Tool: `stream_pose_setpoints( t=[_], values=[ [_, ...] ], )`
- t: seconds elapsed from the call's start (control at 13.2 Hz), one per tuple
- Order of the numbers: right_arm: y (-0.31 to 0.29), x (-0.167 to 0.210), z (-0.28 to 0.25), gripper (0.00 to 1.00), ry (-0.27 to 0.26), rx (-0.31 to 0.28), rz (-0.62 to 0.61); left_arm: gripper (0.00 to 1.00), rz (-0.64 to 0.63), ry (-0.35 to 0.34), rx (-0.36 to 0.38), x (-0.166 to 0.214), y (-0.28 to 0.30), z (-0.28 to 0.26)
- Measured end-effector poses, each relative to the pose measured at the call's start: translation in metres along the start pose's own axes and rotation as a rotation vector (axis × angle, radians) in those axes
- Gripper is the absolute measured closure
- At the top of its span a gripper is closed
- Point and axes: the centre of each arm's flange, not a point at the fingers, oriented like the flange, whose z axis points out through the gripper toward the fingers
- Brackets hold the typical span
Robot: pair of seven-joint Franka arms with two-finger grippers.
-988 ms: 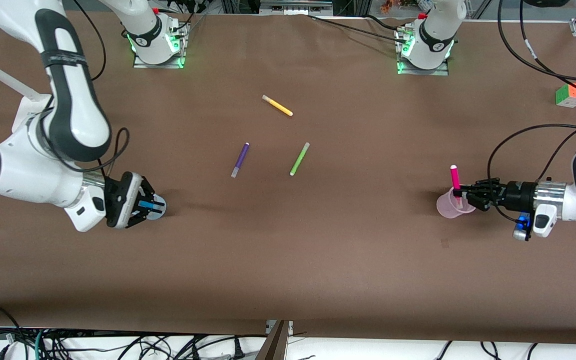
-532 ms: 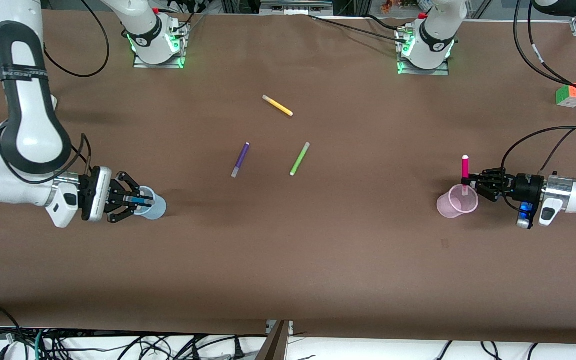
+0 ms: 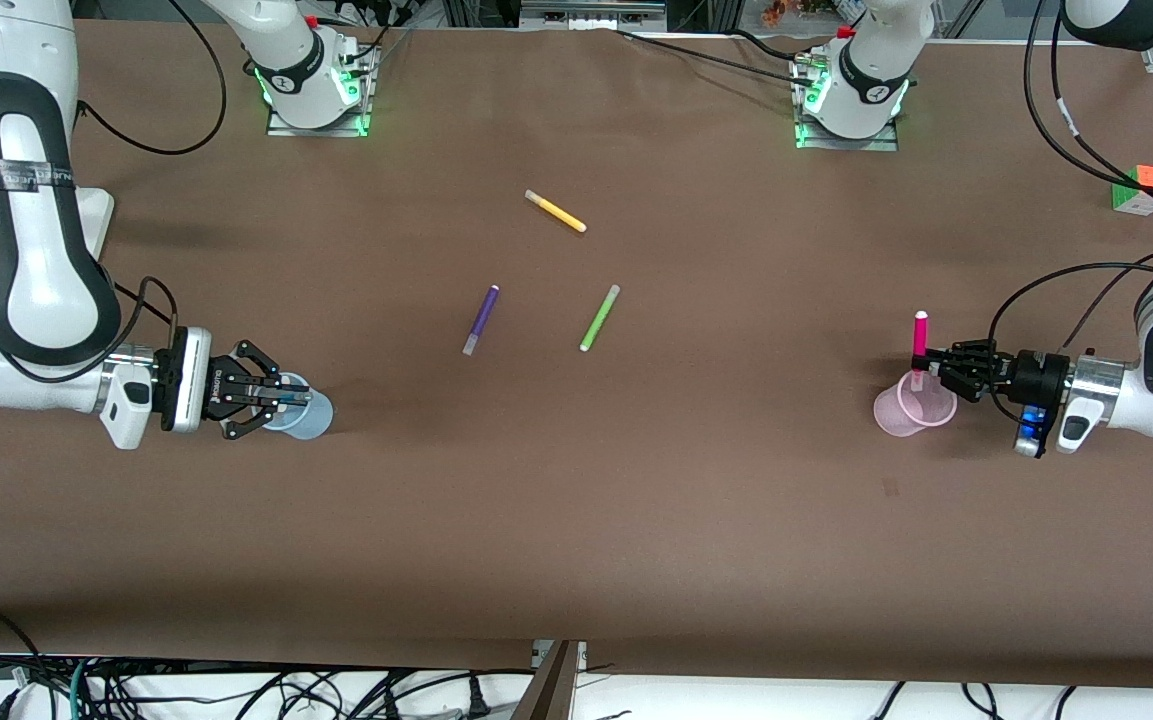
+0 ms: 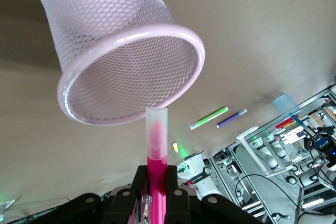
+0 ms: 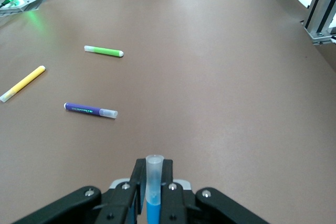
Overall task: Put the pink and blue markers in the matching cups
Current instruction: 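Carry the blue marker to the blue cup while the left gripper carries pink, then open the right gripper over the blue cup while the left gripper releases pink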
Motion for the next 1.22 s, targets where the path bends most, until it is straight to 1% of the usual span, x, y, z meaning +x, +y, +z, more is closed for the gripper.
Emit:
stream_pose_setpoints(
  t=[0.08,0.23,0.53,0.61,0.68,0.84,0.91,1.06,1.14,1.22],
  values=[
    [0.000,-0.003,-0.001,0.85,0.004,0.002,0.004,0.82,0.006,-0.003,-0.003,0.003,-0.003,0.002],
    [0.000,-0.001,-0.005,0.67,0.013,-0.004,0.040,0.82,0.012,0.004,-0.010,0.010,-0.007,0.003],
    [0.004,0.025,-0.030,0.21,0.016,-0.044,0.253,0.82,0.017,0.028,-0.028,0.023,-0.016,-0.001],
    [0.004,0.033,-0.037,0.09,-0.002,-0.053,0.324,0.82,0.019,0.033,-0.030,0.024,-0.015,-0.003],
    [0.005,0.041,-0.045,0.01,-0.048,-0.063,0.396,0.82,0.021,0.037,-0.033,0.026,-0.015,-0.004],
    [0.009,0.069,-0.060,0.00,-0.165,-0.114,0.549,0.82,0.020,0.038,-0.036,0.029,-0.017,-0.005],
    [0.009,0.086,-0.063,0.00,-0.217,-0.146,0.630,0.75,0.020,0.038,-0.037,0.030,-0.017,-0.005],
    [0.007,0.109,-0.063,0.00,-0.305,-0.192,0.785,0.54,0.043,0.039,-0.038,0.031,-0.018,-0.006],
    [0.005,0.117,-0.066,0.00,-0.354,-0.215,0.860,0.46,0.064,0.041,-0.040,0.032,-0.019,-0.007],
    [0.002,0.124,-0.071,0.00,-0.406,-0.245,0.938,0.35,0.075,0.042,-0.041,0.032,-0.021,-0.008]
  ],
)
